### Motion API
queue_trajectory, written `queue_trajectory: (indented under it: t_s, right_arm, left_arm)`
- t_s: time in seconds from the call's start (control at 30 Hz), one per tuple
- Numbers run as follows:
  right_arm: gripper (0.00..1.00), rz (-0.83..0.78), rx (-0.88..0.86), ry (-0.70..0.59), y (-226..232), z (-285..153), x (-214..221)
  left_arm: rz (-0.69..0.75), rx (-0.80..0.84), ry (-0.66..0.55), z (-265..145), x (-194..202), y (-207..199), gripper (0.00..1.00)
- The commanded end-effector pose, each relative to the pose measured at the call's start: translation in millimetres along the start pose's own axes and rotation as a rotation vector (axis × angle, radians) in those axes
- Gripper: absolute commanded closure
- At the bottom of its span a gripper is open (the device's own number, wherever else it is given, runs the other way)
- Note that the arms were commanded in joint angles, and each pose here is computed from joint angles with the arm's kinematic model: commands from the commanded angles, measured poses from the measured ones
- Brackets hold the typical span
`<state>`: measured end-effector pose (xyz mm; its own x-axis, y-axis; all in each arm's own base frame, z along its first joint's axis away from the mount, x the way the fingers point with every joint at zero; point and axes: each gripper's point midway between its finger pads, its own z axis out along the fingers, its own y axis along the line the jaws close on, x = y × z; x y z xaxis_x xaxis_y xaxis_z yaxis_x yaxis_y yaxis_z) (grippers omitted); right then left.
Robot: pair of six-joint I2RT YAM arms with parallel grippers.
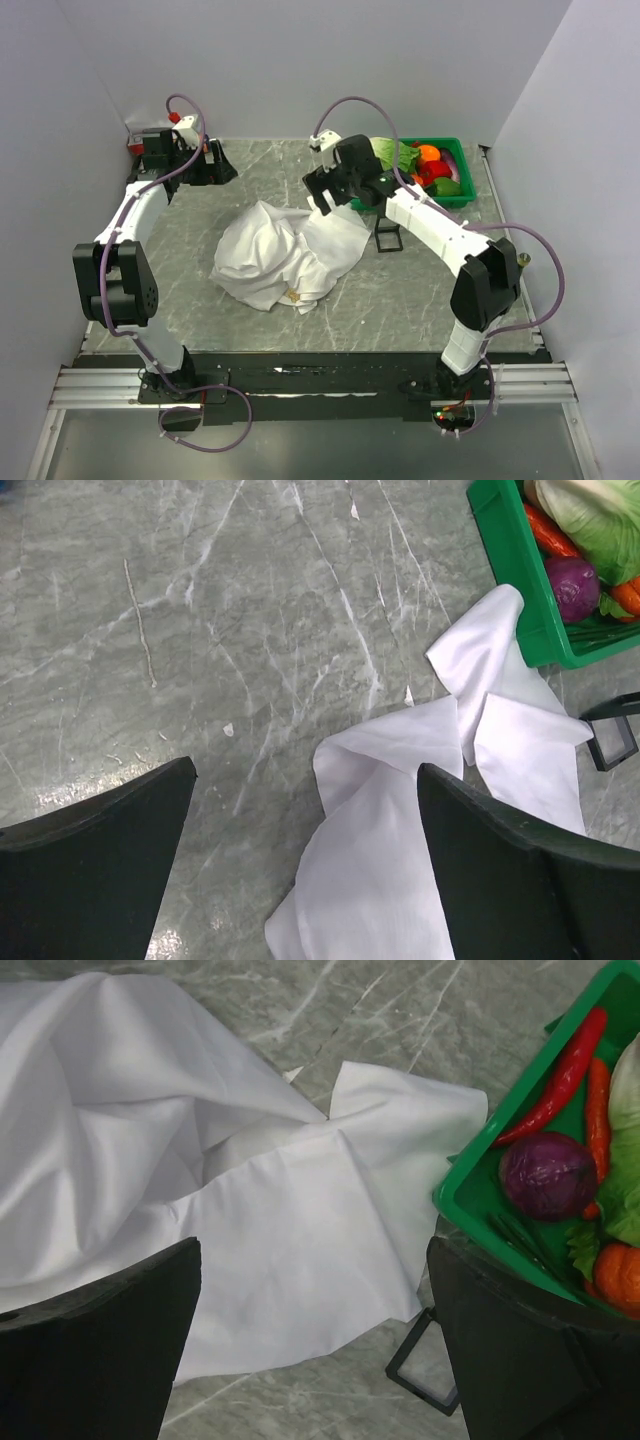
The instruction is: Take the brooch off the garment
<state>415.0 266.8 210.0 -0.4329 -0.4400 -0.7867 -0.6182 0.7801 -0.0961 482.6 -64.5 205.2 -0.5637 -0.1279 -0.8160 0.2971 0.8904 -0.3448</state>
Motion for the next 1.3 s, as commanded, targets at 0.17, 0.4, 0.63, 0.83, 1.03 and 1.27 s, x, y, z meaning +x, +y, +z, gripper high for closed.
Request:
queue_trajectory:
  t_s: [0.17,0.4,0.63,0.83,1.03,1.27]
  right_arm:
    - [0.04,-0.336,-0.187,0.029,23.2,-19.2,21.6]
    - [0.11,-0.393,-0.204,0.128,21.0,12.1,56.6]
    - [0.16,-0.413,-0.239,0.185,24.3,41.9,77.4]
    - [0.16,-0.460,-0.284,0.261,31.8,53.4,107.6]
    - [0.29,-0.506,-0.271,0.396,25.9,69.8,158.4]
    - [0.83,-0.518,-0.273,0.523,22.1,82.9,196.3]
  left_arm:
    - [0.134,0.086,0.034,-13.3,19.2,-23.9,0.04]
    - [0.157,0.101,0.144,5.1,68.9,-13.7,0.12]
    - [0.065,0.105,0.206,28.6,92.3,-3.1,0.11]
    - [0.041,0.200,0.291,47.7,123.1,-22.3,0.15]
    - [-0.004,0.269,0.387,61.7,156.1,-35.2,0.70]
    - [0.047,0.228,0.311,52.6,122.3,-30.8,0.99]
